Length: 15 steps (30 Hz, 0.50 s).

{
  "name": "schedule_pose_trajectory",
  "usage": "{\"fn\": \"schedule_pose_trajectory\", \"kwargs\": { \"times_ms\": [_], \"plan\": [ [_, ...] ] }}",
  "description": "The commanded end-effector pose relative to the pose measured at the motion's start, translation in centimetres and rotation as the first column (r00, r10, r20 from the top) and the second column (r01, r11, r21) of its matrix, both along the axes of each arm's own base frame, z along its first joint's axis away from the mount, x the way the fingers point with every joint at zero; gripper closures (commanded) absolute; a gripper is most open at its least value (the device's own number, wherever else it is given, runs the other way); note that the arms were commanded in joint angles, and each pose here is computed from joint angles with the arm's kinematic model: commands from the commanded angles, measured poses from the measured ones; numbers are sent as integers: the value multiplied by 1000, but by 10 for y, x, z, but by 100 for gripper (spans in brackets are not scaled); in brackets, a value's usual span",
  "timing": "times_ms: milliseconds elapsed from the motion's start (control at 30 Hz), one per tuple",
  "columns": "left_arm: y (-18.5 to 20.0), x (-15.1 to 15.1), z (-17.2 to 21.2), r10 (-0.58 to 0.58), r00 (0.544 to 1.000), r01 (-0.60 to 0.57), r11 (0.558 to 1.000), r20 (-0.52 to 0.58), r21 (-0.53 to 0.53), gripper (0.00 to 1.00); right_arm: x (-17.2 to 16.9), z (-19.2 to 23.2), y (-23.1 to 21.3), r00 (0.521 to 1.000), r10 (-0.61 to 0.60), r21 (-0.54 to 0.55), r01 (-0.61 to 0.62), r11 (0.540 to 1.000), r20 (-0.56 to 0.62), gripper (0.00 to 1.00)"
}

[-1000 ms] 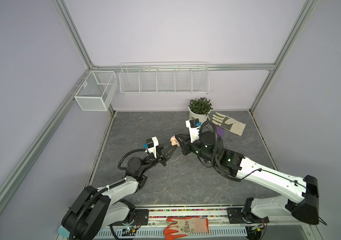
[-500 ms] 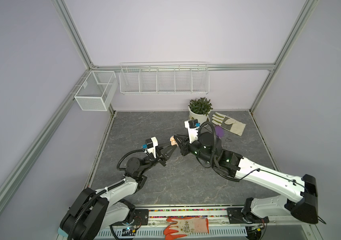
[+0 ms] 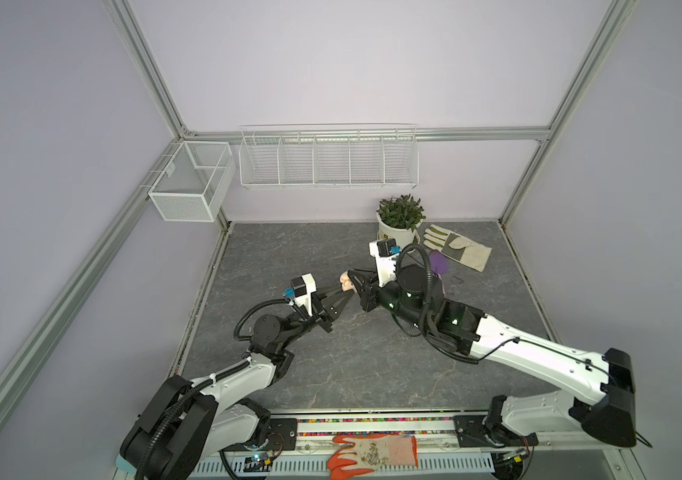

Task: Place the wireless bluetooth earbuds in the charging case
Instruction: 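Lower the earbud into the empty slot of the pink case and open the right gripper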

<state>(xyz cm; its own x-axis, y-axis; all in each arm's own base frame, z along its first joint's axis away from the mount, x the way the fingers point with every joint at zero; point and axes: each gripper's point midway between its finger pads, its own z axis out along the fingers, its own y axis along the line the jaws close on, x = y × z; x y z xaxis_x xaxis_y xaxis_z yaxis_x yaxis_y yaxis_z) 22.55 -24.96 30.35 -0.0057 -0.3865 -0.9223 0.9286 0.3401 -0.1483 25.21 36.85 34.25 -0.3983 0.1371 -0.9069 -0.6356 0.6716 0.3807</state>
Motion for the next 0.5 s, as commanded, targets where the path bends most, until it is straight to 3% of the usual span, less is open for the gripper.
{"fn": "schedule_pose_trajectory", "kwargs": {
  "times_ms": [0, 233, 467],
  "plan": [
    [-1, -5, 17, -9, 998, 11, 1000, 62, -23, 100, -1, -15, -5, 999, -31, -37, 30, 999, -17, 90],
    [0, -6, 15, -11, 998, 12, 1000, 60, -20, 100, -4, -21, -3, 999, -41, -58, 39, 998, -26, 89],
    [0, -5, 17, -4, 998, 5, 1000, 64, -23, 100, -3, -20, -3, 998, -51, -72, 49, 996, -27, 81]
  ]
}}
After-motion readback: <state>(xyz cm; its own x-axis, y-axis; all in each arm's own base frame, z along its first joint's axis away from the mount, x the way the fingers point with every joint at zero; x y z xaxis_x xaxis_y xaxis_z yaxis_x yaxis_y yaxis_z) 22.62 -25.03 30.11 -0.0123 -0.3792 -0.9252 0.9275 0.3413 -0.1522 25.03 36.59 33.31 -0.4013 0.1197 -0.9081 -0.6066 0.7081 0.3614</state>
